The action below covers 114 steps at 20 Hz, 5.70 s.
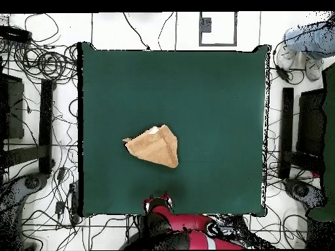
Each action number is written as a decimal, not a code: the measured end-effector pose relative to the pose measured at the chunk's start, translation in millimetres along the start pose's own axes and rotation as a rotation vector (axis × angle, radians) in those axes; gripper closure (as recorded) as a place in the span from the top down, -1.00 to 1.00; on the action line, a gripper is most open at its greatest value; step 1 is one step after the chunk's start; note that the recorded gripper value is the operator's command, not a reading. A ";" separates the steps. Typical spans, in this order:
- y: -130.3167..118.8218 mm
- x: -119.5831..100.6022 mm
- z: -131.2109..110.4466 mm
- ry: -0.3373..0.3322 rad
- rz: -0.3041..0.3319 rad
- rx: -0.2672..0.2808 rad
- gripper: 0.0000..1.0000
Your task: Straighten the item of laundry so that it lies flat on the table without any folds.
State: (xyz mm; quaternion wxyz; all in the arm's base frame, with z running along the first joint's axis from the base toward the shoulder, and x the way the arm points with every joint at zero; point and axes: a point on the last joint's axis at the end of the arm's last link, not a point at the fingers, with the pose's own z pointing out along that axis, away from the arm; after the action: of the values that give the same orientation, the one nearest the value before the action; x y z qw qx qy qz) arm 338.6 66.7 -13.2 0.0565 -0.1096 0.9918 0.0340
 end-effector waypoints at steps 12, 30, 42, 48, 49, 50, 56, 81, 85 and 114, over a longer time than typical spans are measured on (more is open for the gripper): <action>23.5 69.3 -29.4 -0.131 0.095 0.008 1.00; 30.3 91.1 -34.0 -0.138 0.181 0.001 1.00; 17.5 72.4 -18.0 -0.091 0.167 0.023 1.00; 9.4 38.0 -9.6 -0.342 0.176 0.107 1.00; 7.1 29.9 -9.0 -0.412 0.186 0.138 1.00; 4.7 23.2 -9.8 -0.473 0.191 0.167 1.00; -11.2 -5.1 -19.7 -0.785 0.217 0.303 1.00; 4.7 21.7 -5.6 -0.520 0.204 0.071 1.00; 1.7 19.7 -0.6 -0.506 0.194 0.041 1.00; 8.9 39.1 2.4 -0.588 0.233 -0.054 1.00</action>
State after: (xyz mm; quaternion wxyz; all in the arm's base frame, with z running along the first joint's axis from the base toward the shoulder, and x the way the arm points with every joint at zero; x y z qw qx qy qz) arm 298.9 67.2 -19.8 0.3334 0.0180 0.9376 0.0969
